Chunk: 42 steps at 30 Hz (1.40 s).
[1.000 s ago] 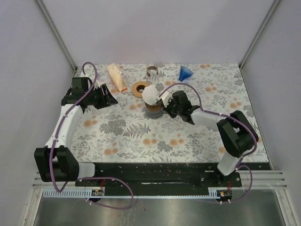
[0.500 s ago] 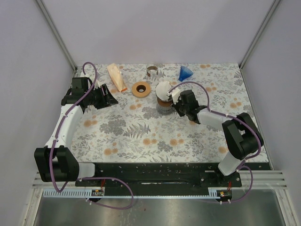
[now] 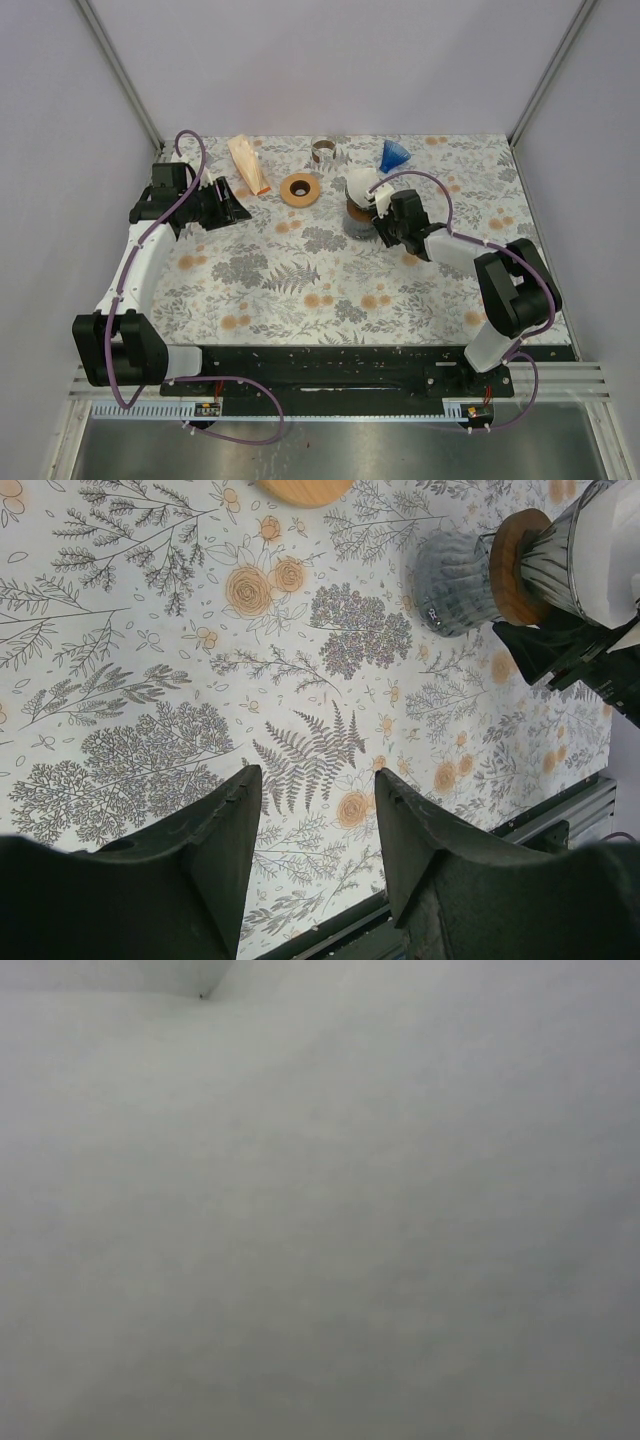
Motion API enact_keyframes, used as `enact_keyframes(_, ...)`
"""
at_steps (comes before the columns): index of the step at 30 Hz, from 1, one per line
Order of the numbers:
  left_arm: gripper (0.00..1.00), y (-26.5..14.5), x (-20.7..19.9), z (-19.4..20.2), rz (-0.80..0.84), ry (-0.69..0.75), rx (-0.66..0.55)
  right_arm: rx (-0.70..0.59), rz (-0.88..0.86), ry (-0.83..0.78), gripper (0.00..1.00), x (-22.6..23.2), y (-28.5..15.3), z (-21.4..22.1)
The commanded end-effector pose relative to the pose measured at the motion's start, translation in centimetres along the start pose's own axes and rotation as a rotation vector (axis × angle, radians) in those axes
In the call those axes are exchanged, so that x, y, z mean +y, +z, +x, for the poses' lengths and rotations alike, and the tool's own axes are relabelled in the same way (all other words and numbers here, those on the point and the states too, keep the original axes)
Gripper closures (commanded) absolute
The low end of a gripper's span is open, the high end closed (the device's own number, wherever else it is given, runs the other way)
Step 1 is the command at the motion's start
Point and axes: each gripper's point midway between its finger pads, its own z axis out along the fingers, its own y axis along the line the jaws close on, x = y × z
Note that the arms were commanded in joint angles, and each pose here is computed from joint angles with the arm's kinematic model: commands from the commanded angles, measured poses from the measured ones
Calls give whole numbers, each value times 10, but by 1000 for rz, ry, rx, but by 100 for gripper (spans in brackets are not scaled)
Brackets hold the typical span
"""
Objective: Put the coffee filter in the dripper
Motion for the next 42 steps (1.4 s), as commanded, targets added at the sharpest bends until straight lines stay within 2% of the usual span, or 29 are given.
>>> enact_keyframes(1,47,-9,-14,-19,44,32,-52,-22,-5,-5,44,0,-2,-3)
enact_keyframes(4,47,-9,-14,-19,44,30,-51,-43,-6,-4,34,0,-7,-5)
enact_keyframes(8,47,-8,-14,-20,47,32,-50,-74,-1,7,29,-1,-15,-12)
enact_keyframes(14,47,-8,-15,-21,51,31,-48,-106,7,51,26,-1,-31,-15)
enact_keyframes(27,47,-10,-18,-21,58,37,-55,-230,-16,115,23,-2,-80,-52)
enact_keyframes(31,47,-11,-19,-22,59,39,-55,-294,-8,118,22,-10,-103,-78)
enact_keyframes(33,47,-12,-19,-23,59,39,-56,-287,-20,131,21,-12,-117,-86)
enact_keyframes(39,46,-15,-20,-25,55,51,-66,-451,-67,185,19,-34,-175,-155)
enact_keyframes(42,45,-15,-20,-27,50,59,-71,-473,-107,207,18,-38,-187,-180)
